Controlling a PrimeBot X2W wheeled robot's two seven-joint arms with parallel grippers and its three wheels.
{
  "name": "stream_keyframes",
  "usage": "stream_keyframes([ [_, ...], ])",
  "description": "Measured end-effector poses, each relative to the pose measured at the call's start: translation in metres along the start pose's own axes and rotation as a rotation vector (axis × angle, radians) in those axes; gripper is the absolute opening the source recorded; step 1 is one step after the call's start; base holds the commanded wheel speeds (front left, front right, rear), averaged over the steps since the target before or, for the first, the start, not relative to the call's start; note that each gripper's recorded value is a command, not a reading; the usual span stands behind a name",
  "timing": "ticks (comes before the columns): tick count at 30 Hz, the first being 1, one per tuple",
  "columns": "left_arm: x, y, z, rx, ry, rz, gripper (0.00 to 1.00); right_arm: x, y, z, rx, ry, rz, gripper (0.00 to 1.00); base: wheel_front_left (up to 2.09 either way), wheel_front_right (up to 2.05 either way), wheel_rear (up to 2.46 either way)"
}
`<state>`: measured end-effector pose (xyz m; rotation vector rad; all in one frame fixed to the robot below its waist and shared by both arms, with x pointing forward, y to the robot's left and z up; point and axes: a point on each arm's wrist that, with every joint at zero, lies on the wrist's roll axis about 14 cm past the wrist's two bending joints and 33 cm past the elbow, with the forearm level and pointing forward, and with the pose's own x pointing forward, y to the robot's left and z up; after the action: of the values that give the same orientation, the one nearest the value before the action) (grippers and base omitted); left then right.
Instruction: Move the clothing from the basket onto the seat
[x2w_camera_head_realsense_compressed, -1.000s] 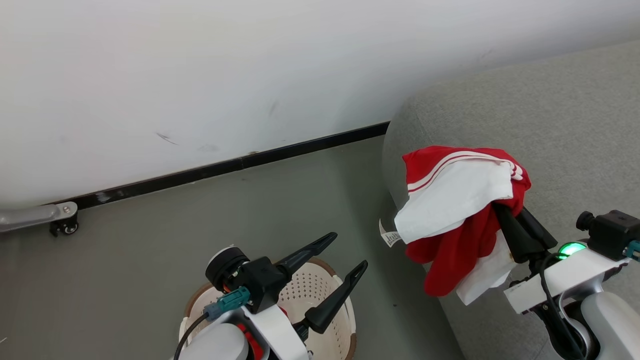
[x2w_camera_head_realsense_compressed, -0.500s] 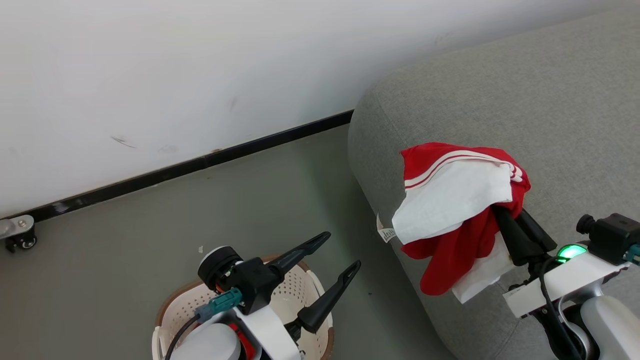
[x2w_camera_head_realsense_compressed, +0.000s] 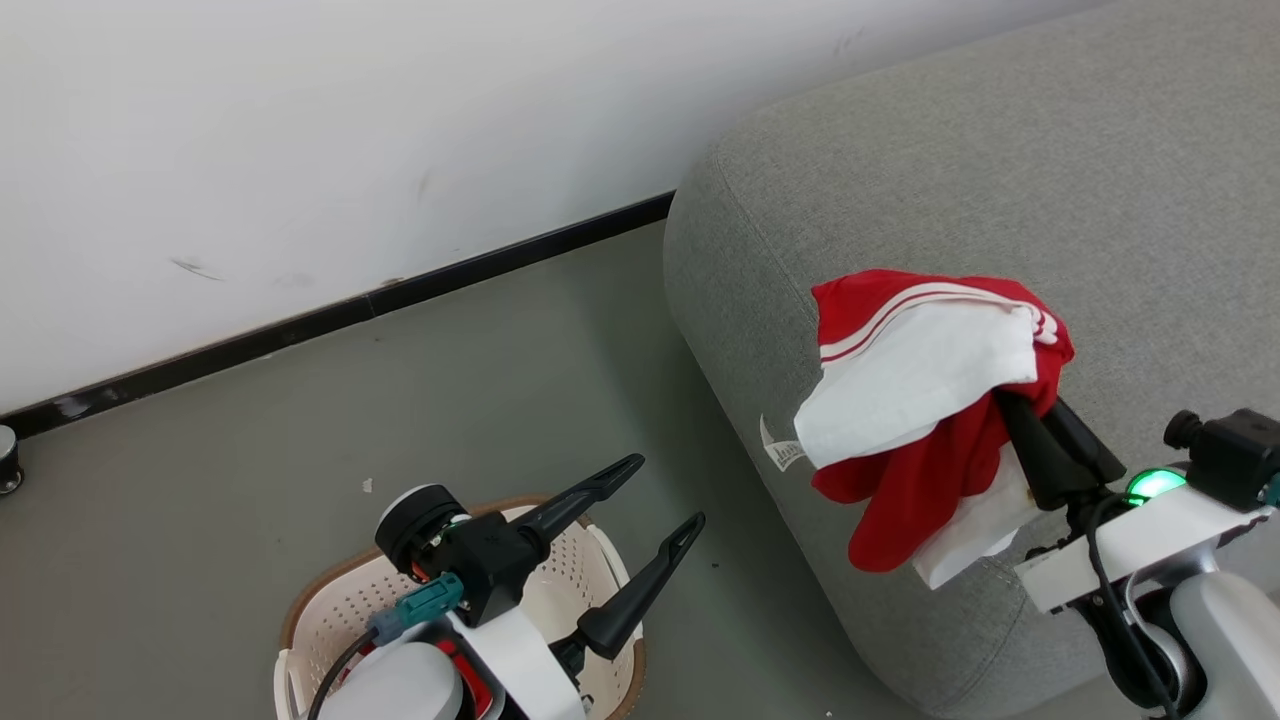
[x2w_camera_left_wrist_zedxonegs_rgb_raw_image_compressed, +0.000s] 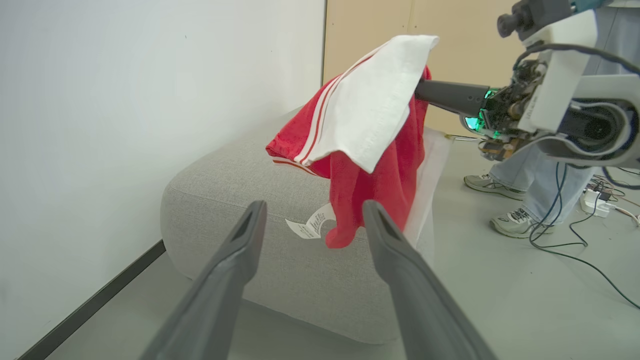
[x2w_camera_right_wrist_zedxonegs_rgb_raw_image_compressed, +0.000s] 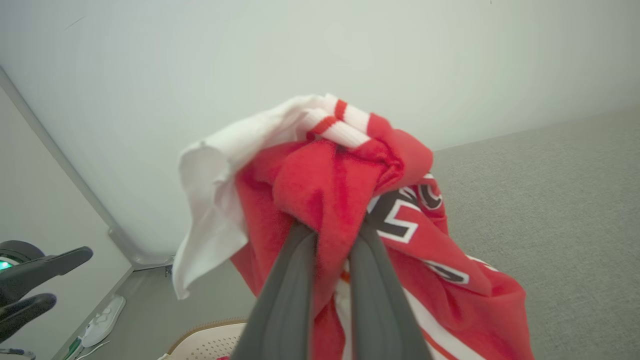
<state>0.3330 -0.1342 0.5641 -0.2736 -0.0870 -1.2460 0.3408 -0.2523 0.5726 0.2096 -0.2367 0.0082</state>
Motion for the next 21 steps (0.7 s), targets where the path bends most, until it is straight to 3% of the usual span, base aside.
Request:
stream_keyframes([
  [11,-0.003,0.003,-0.005,-0.012,0.005,-0.01,1.0,0.02,-0.025,0.016,-0.049,-0.042,-0.052,0.0,0.0,0.0,0.0],
  [21,-0.004,0.0,-0.011,-0.045,0.004,-0.033,1.0,0.034,-0.048,0.008,-0.087,-0.004,-0.093,0.0,0.0,0.0,0.0],
])
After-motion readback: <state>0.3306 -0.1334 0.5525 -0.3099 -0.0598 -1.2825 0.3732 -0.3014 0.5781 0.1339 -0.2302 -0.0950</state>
